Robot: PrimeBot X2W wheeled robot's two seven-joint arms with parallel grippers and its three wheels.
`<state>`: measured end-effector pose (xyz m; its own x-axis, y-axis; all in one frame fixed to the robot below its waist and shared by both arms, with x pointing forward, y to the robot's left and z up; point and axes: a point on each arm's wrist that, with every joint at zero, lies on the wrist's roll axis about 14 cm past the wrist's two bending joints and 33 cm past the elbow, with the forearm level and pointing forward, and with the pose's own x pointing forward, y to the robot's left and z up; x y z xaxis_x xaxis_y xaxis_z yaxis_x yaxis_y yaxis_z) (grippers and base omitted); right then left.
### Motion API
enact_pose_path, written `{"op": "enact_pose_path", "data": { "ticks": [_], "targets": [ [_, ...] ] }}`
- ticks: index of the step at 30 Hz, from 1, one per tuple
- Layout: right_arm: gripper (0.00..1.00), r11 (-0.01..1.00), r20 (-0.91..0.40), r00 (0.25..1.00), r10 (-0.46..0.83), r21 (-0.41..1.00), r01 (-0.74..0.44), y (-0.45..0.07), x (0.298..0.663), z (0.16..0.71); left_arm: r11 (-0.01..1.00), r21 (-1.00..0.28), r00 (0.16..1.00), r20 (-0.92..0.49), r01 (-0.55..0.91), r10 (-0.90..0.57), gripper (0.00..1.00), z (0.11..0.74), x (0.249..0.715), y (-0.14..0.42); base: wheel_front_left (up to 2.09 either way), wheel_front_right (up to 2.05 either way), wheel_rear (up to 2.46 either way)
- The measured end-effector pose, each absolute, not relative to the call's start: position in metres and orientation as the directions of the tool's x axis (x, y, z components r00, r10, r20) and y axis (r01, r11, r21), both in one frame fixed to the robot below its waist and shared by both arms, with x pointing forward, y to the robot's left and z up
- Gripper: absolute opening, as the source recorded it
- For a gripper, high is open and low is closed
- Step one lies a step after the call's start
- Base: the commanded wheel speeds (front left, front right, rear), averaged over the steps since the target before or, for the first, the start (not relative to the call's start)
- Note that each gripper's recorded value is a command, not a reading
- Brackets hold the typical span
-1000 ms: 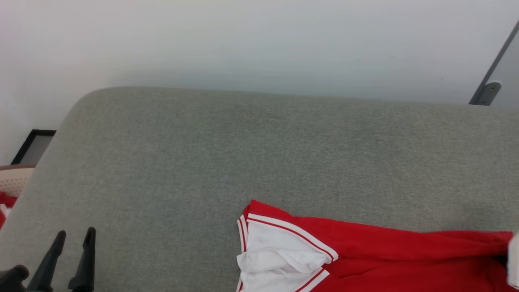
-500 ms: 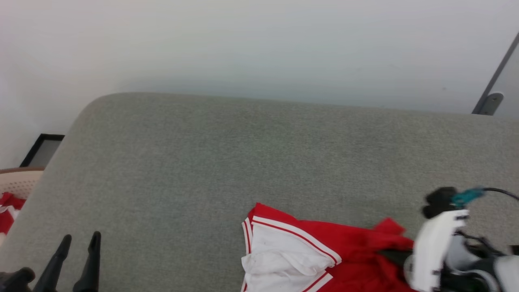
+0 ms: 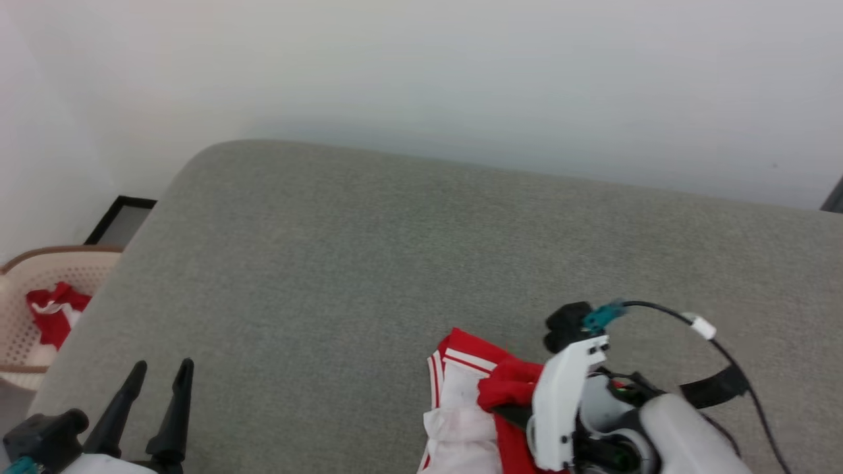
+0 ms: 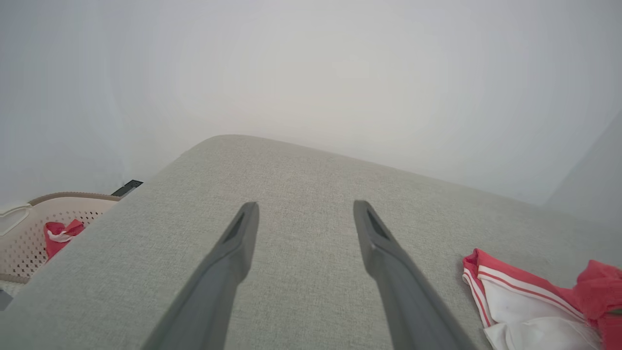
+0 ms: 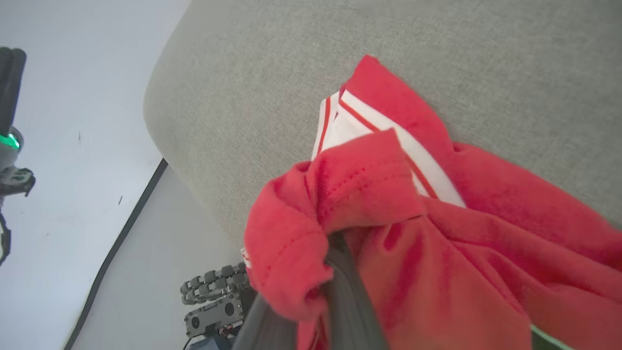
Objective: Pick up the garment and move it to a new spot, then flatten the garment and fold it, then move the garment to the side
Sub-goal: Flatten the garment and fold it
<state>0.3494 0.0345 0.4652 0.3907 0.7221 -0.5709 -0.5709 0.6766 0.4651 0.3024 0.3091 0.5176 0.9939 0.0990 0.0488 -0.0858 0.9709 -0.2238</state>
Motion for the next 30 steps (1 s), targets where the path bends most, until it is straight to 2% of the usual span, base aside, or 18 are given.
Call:
{"op": "enact_pose_path", "data": {
  "ticks": [9, 12, 13, 22, 26, 30],
  "targets": [
    [0.00, 0.676, -0.610, 0.371, 0.700, 0.400, -0.619, 0.062, 0.355, 0.441, 0.968, -0.226, 0.992, 0.043, -0.105, 0.117, 1.00, 0.517, 0.298, 0.315, 0.00, 0.00, 0.00],
    [0.58, 0.683, -0.615, 0.374, 0.694, 0.398, -0.612, 0.063, 0.358, 0.436, 0.968, -0.230, 0.992, 0.046, -0.104, 0.118, 1.00, 0.517, 0.300, 0.315, 0.00, 0.00, 0.00],
    [1.00, 0.685, -0.613, 0.381, 0.692, 0.390, -0.615, 0.063, 0.361, 0.436, 0.967, -0.232, 0.992, 0.047, -0.104, 0.118, 1.00, 0.518, 0.300, 0.315, 0.00, 0.00, 0.00],
    [1.00, 0.674, -0.542, 0.432, 0.721, 0.402, -0.620, 0.064, 0.373, 0.456, 0.972, -0.223, 0.995, 0.049, -0.076, 0.089, 1.00, 0.519, 0.308, 0.310, 0.00, 0.00, 0.00],
    [1.00, 0.690, -0.483, 0.504, 0.716, 0.381, -0.616, 0.046, 0.387, 0.472, 0.975, -0.216, 0.996, 0.060, -0.054, 0.069, 1.00, 0.523, 0.314, 0.306, 0.00, 0.00, 0.00],
    [1.00, 0.727, -0.400, 0.607, 0.686, 0.333, -0.601, 0.013, 0.405, 0.491, 0.978, -0.206, 0.997, 0.061, -0.036, 0.050, 1.00, 0.524, 0.319, 0.303, 0.00, 0.00, 0.00]
  ]
}}
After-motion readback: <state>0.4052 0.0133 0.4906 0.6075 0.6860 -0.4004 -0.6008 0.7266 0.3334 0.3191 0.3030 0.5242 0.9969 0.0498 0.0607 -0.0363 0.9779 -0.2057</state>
